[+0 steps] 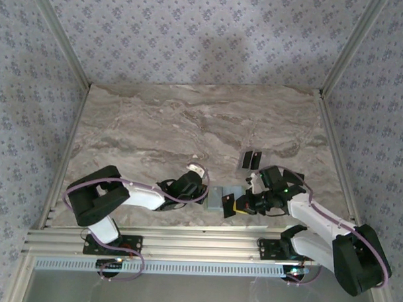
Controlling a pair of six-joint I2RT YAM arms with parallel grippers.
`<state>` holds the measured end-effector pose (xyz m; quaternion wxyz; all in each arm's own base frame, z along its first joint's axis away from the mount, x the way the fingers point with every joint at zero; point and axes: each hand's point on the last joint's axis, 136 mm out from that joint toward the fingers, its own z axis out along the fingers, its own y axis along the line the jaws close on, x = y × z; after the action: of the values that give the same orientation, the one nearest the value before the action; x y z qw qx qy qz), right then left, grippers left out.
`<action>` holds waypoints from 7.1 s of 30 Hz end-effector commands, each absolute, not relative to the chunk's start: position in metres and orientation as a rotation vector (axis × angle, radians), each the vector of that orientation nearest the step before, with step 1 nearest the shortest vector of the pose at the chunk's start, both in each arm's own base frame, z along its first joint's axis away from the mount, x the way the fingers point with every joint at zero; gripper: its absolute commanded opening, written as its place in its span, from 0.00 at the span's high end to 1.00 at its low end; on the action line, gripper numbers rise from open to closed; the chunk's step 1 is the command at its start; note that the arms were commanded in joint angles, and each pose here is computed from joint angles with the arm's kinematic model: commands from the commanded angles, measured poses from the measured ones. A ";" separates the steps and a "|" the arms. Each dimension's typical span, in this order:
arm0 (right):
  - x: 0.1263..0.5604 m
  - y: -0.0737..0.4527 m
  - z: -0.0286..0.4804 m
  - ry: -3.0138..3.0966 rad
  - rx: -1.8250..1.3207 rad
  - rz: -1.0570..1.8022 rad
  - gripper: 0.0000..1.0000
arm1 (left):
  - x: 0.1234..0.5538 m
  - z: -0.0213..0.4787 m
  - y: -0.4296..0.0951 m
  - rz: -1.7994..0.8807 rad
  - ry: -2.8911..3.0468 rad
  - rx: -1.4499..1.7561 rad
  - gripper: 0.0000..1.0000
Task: Put the credit cards into the card holder
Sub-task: Insert the credit card into the card slot, then flip over the card slot in the card holder.
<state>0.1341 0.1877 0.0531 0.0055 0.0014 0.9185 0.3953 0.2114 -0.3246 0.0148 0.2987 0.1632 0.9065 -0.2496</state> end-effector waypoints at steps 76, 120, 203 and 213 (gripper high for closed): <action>0.185 0.195 0.042 2.808 -0.209 0.758 1.00 | 0.162 -0.043 -0.299 -0.594 2.653 0.565 0.82; 0.172 0.255 0.039 2.699 -0.143 0.941 1.00 | 0.161 -0.047 -0.302 -0.601 2.659 0.569 0.82; 0.193 0.185 0.017 2.832 -0.218 0.106 0.91 | 0.163 -0.048 -0.296 -0.658 2.664 0.527 0.82; 0.200 0.192 0.049 2.757 -0.253 0.132 1.00 | 0.162 -0.052 -0.297 -0.665 2.669 0.529 0.82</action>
<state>0.1991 0.1920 0.0362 0.1740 -0.0799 0.9800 0.0539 0.2126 -0.3269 0.0153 0.3044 0.1528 0.8973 -0.2808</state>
